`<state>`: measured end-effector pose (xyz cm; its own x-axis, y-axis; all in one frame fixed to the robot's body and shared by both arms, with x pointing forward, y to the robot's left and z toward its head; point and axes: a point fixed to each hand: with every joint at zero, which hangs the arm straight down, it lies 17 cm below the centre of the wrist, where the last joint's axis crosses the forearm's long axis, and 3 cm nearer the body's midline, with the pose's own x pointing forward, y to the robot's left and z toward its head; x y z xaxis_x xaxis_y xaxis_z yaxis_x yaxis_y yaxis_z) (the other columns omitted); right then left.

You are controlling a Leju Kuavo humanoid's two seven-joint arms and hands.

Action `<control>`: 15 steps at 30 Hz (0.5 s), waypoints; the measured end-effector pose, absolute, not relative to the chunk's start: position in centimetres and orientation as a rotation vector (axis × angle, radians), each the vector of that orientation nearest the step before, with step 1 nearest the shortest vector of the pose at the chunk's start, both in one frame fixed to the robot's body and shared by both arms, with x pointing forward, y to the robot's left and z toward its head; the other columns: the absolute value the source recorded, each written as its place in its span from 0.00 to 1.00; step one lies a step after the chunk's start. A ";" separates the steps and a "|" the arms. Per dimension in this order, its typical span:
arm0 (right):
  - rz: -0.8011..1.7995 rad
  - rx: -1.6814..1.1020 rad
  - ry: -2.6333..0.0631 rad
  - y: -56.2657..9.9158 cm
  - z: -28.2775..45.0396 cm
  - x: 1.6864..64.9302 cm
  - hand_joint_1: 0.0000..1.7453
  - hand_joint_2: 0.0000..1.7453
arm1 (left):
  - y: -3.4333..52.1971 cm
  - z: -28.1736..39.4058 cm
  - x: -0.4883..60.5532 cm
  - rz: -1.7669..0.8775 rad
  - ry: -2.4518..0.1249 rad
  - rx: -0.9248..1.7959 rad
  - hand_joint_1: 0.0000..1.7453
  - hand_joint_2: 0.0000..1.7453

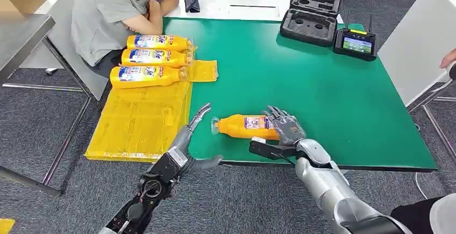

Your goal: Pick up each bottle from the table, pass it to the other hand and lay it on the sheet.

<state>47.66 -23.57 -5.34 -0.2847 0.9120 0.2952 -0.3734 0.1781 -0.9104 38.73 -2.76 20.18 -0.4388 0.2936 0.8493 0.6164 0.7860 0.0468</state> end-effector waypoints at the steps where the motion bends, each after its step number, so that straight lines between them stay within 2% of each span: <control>1: 1.396 -0.593 -1.283 -23.8 -5.3 47.7 0.00 1.00 | -2.8 20.2 38.7 -0.440 -2.048 -0.677 0.00 1.00; 15: 1.330 -0.649 -1.210 -27.1 -5.9 47.9 0.00 1.00 | -2.7 20.2 38.8 -0.431 -2.046 -0.682 0.00 1.00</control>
